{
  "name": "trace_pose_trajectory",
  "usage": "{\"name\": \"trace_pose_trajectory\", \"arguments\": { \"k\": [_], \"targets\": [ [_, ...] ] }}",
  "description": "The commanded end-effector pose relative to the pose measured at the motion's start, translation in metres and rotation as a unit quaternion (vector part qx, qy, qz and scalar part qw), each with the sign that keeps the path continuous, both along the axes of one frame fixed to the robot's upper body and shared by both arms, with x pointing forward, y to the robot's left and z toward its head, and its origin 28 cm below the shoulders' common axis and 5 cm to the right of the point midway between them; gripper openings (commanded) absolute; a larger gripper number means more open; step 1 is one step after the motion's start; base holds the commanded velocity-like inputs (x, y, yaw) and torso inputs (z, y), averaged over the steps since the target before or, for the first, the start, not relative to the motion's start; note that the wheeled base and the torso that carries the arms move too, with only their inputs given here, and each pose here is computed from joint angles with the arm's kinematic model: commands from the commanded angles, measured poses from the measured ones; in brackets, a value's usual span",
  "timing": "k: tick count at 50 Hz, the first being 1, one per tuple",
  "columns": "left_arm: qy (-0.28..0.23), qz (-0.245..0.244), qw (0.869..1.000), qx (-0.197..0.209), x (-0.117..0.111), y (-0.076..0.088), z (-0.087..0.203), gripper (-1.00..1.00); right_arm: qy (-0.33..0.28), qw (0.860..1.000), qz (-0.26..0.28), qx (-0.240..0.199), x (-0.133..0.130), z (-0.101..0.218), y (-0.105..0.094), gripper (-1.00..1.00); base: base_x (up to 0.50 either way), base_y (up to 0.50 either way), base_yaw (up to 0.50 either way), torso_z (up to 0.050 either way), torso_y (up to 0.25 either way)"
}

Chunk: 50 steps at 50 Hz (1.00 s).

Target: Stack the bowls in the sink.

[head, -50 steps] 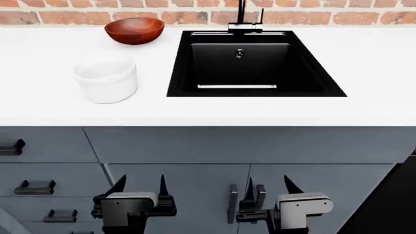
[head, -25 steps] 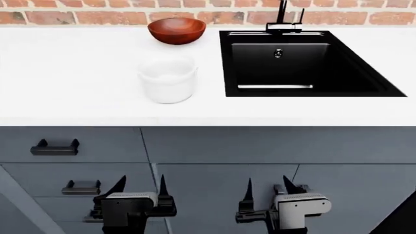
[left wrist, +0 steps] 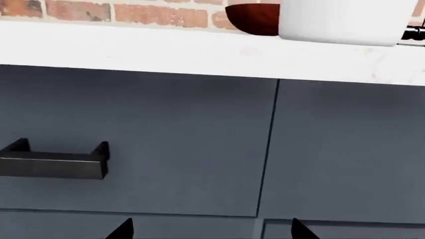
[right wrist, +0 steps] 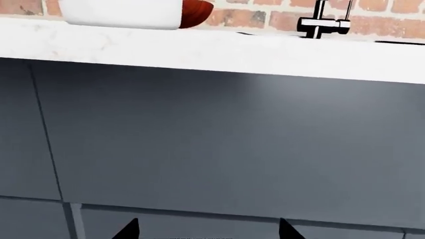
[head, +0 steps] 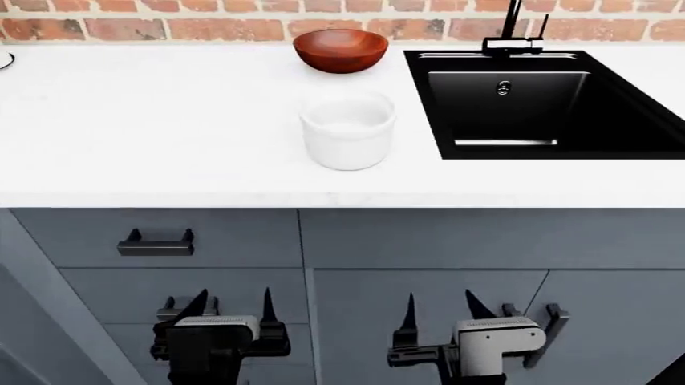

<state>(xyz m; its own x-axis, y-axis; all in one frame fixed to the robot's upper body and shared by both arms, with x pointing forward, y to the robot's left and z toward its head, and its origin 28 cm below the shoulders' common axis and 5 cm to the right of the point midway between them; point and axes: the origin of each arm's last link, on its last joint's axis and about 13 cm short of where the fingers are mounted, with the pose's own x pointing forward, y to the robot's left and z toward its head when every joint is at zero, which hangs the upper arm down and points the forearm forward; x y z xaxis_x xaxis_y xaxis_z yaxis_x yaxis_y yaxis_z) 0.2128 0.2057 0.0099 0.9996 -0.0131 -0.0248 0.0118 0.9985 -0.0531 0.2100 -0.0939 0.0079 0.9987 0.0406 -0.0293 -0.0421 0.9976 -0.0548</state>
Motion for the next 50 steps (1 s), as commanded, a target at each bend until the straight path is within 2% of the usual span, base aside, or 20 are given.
{"name": "trace_pose_trajectory", "arguments": {
  "k": [1,7,13,17,20,22,23,30,39,43,50],
  "targets": [
    [0.0,-0.002,1.0,-0.004,0.0,0.0,0.001,1.0,0.009,1.0,-0.022,0.012,-0.001,0.005,-0.003,1.0,0.0,0.0,0.0,0.0,0.0],
    [-0.017,-0.006,1.0,-0.014,-0.006,0.008,0.029,1.0,-0.007,0.999,-0.046,-0.008,-0.008,0.04,-0.011,1.0,0.0,0.0,0.0,0.0,0.0],
    [-0.045,-0.004,0.999,-0.009,-0.024,0.021,0.095,1.0,-0.056,0.994,-0.081,-0.049,-0.035,0.115,-0.031,1.0,0.0,0.0,0.0,0.0,0.0],
    [-0.071,0.008,0.997,-0.013,-0.037,0.033,0.151,1.0,-0.092,0.988,-0.11,-0.065,-0.052,0.16,-0.041,1.0,0.0,0.0,0.0,0.0,0.0],
    [-0.091,0.007,0.996,0.002,-0.047,0.039,0.191,1.0,-0.154,0.973,-0.133,-0.11,-0.055,0.192,-0.056,1.0,0.0,0.0,0.0,0.0,0.0],
    [-0.101,0.009,0.995,0.008,-0.051,0.042,0.212,1.0,-0.139,0.973,-0.166,-0.084,-0.064,0.206,-0.054,1.0,0.0,0.0,0.0,0.0,0.0],
    [-0.105,0.01,0.994,0.011,-0.053,0.043,0.223,1.0,-0.119,0.978,-0.158,-0.069,-0.069,0.212,-0.053,1.0,0.0,0.0,0.0,0.0,0.0],
    [-0.117,0.019,0.992,0.037,-0.065,0.05,0.283,1.0,-0.139,0.969,-0.193,-0.074,-0.082,0.262,-0.061,1.0,0.0,0.0,0.0,0.0,0.0],
    [-0.123,0.059,0.987,0.082,-0.061,0.06,0.351,1.0,-0.119,0.967,-0.206,-0.092,-0.065,0.327,-0.061,1.0,0.0,0.0,0.0,0.0,0.0],
    [-0.105,0.075,0.983,0.132,-0.057,0.063,0.376,1.0,-0.121,0.962,-0.211,-0.12,-0.055,0.354,-0.059,1.0,0.0,0.0,0.0,0.0,0.0],
    [-0.045,0.088,0.975,0.201,-0.051,0.063,0.39,1.0,-0.117,0.955,-0.213,-0.17,-0.038,0.369,-0.053,1.0,0.0,0.0,0.0,0.0,0.0]
  ]
}}
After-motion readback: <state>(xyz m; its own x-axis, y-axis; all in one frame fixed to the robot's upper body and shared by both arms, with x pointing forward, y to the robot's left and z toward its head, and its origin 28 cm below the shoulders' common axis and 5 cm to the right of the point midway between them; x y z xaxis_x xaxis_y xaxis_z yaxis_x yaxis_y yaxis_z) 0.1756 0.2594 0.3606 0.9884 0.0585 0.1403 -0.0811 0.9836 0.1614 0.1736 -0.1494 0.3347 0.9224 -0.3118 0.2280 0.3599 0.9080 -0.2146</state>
